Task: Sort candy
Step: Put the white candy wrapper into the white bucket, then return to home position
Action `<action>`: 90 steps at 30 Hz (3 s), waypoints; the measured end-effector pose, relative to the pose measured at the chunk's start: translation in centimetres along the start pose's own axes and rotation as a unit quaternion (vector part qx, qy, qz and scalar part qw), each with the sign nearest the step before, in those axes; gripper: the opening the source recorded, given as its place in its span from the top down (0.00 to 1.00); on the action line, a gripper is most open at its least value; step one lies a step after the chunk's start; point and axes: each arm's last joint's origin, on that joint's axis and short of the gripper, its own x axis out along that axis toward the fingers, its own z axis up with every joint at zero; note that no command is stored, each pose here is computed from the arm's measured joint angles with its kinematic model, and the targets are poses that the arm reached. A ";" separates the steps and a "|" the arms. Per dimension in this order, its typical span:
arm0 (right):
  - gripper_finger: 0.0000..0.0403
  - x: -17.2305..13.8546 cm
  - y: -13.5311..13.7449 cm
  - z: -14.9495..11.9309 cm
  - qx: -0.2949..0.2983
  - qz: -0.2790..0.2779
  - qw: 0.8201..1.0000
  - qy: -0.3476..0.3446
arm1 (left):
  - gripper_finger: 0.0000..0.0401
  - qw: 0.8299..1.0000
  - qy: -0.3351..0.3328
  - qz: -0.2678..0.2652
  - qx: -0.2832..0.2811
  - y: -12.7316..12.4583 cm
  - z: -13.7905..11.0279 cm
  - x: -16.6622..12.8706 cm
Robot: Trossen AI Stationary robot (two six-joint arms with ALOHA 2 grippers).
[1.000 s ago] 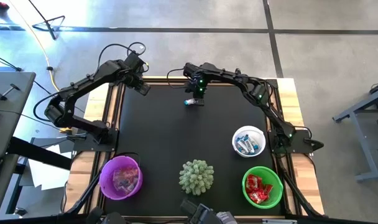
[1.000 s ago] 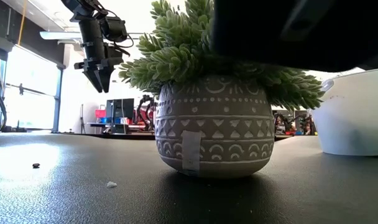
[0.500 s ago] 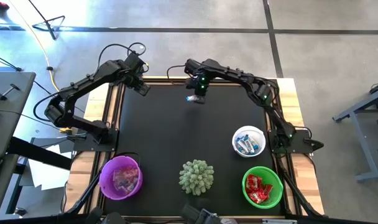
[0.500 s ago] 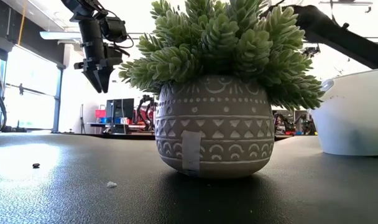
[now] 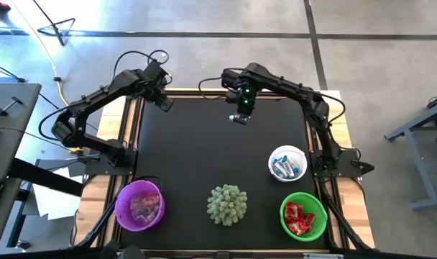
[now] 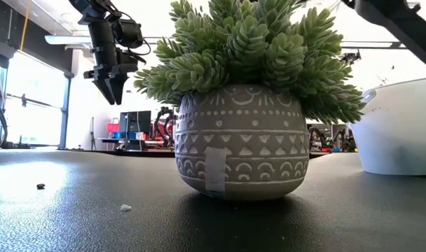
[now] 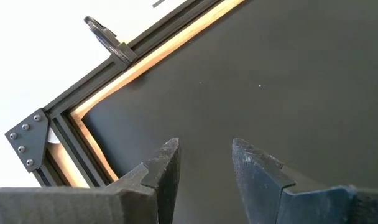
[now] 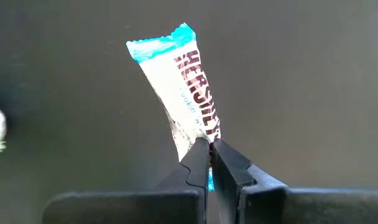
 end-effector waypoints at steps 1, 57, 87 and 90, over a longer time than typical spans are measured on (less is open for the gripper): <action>0.99 -0.4 0.6 -0.2 0.002 0.000 1.000 -0.004 | 0.67 1.000 0.000 0.000 0.000 0.0 0.0 0.0; 0.98 3.0 10.7 -23.0 0.202 -0.045 0.975 0.081 | 0.67 0.981 -0.079 -0.083 -0.157 -0.9 1.8 -0.3; 0.69 2.9 10.0 -22.6 0.104 -0.136 0.985 0.008 | 0.67 0.944 -0.191 -0.254 -0.085 -8.9 3.1 -2.8; 0.69 2.9 10.0 -22.4 0.084 -0.139 0.987 -0.002 | 0.67 0.940 -0.200 -0.270 -0.067 -10.0 2.8 -3.3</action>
